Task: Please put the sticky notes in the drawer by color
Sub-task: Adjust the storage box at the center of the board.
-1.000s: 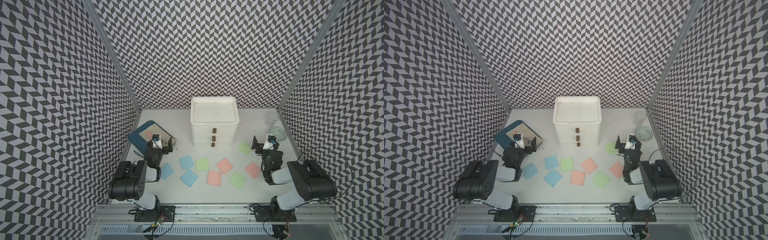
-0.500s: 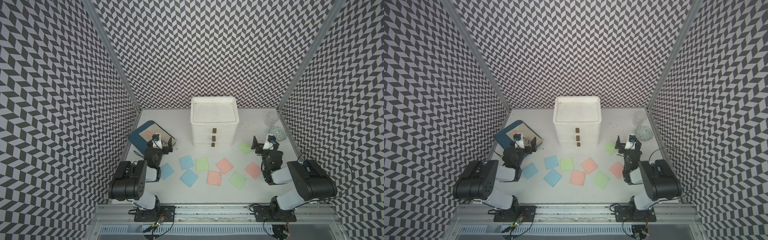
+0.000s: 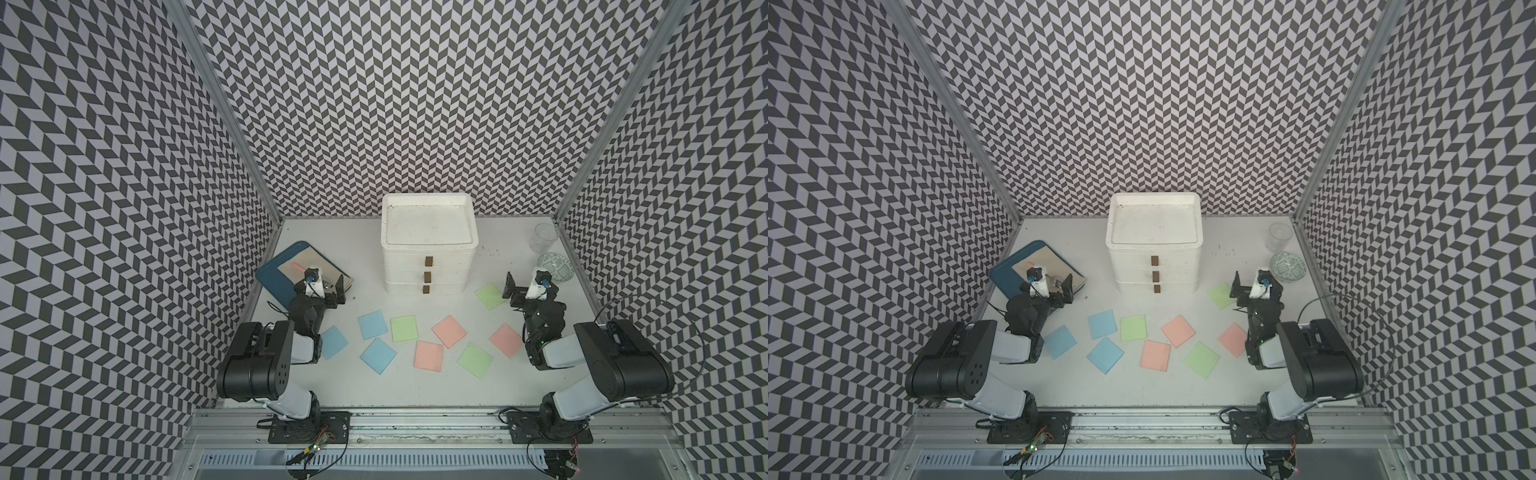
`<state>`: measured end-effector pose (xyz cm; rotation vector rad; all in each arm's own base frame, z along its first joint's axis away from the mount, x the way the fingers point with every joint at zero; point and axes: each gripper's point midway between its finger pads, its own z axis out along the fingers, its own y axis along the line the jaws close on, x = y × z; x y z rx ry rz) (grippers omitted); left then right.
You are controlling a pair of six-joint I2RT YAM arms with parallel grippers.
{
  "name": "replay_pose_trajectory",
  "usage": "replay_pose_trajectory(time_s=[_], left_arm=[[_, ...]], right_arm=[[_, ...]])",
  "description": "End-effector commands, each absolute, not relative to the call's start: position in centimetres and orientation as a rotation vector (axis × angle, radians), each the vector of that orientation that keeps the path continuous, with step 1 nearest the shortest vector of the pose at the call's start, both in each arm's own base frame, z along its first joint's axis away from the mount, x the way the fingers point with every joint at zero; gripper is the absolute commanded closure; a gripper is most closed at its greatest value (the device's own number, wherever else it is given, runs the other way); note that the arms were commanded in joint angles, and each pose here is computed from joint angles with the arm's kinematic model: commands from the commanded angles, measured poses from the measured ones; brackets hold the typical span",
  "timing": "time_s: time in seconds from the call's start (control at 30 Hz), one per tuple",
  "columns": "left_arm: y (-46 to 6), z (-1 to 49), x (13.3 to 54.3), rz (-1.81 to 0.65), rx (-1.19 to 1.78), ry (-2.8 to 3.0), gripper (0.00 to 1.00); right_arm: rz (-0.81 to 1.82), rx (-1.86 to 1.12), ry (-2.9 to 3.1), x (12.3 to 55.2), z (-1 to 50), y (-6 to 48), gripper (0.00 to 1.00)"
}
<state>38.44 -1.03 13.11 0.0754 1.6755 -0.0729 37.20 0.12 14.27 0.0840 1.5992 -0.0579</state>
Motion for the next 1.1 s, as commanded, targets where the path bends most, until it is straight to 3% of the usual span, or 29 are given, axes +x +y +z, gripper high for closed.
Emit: replay_pose_trajectory(time_s=[0.0, 0.27, 0.43, 0.57, 0.73, 0.9, 1.07], left_arm=[[-1.0, 14.3, 38.8, -0.067, 0.077, 1.638, 0.0], [-1.1, 15.0, 39.3, -0.067, 0.084, 1.652, 0.0], [-2.9, 18.2, 39.9, -0.074, 0.147, 1.665, 0.0], [-1.1, 20.8, 39.9, -0.199, -0.16, 1.641, 0.0], [-6.0, 21.3, 40.3, -0.541, -0.06, 1.691, 0.0], [-12.7, 21.4, 39.4, -1.019, 0.066, 1.725, 0.0], [-15.8, 22.0, 37.6, -1.077, 0.131, 1.728, 0.0]], right_arm=[[-0.056, 0.093, 1.561, 37.5, 15.2, 0.1, 0.01], [-0.073, 0.148, 1.527, 36.4, 16.8, -0.8, 0.0], [0.009, 0.249, 1.575, 36.5, 20.1, -1.0, 0.0], [0.232, 0.224, 1.618, 36.6, 21.4, 1.7, 0.0], [0.623, 0.056, 1.652, 36.6, 22.3, 7.9, 0.03], [0.69, -0.008, 1.711, 38.2, 21.9, 11.7, 0.03], [0.756, -0.082, 1.745, 37.3, 21.5, 15.2, 0.03]])
